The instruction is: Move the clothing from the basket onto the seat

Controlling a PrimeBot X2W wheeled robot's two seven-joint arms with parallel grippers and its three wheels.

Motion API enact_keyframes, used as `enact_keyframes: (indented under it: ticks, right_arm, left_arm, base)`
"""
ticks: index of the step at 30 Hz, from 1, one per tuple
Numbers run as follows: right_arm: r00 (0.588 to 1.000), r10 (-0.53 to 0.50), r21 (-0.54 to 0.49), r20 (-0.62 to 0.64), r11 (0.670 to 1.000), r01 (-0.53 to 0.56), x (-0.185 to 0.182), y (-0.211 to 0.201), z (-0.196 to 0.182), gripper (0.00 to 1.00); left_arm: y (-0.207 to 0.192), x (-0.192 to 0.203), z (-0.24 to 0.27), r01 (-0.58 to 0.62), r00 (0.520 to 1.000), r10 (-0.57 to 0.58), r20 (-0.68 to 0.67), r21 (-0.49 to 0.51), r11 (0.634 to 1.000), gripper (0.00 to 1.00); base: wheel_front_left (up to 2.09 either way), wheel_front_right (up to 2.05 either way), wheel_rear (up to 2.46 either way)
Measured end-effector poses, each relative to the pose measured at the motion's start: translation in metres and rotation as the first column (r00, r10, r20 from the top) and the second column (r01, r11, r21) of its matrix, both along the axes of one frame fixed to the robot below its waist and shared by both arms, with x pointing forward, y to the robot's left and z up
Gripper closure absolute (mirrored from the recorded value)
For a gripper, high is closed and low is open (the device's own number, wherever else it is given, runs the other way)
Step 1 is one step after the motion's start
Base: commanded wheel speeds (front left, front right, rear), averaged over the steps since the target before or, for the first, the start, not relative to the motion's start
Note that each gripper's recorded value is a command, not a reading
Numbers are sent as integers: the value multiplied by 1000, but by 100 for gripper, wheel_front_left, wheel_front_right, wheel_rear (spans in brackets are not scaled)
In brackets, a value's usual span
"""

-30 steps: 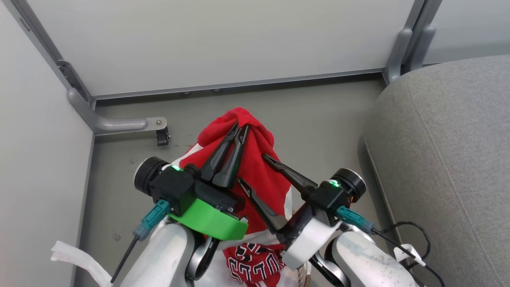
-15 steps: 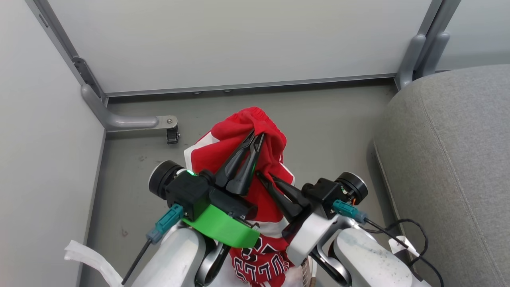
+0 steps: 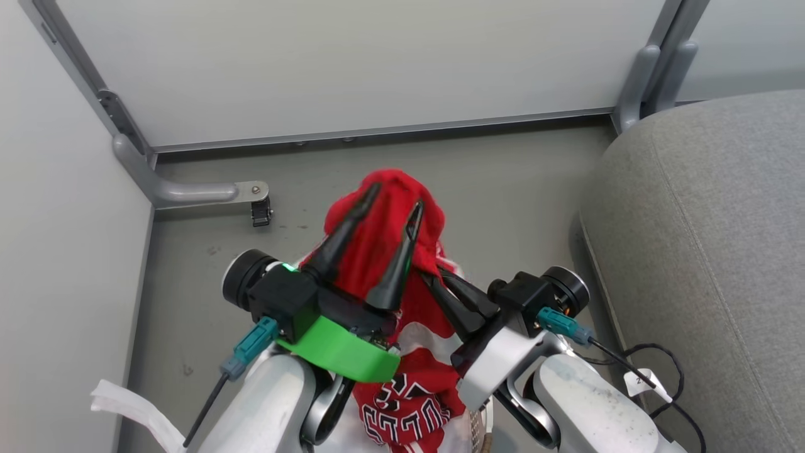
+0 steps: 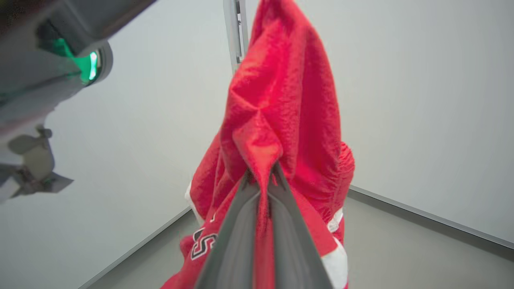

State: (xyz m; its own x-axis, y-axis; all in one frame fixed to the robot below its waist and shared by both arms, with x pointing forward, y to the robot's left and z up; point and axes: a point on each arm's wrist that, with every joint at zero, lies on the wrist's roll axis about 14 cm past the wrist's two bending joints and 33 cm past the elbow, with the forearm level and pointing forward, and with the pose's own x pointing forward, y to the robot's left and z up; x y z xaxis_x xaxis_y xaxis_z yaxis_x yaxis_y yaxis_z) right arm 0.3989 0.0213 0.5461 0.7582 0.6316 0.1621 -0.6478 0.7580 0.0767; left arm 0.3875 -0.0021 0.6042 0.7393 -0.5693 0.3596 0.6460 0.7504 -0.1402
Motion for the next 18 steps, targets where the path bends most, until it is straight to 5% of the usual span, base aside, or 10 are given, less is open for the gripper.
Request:
enact_keyframes:
  ticks: [18]
  right_arm:
    - [961, -275, 31, -4, 961, 275, -6, -94, 3, 100]
  left_arm:
    - [-55, 7, -35, 172, 984, -169, -60, 55, 984, 0]
  base:
    - [0, 0, 0]
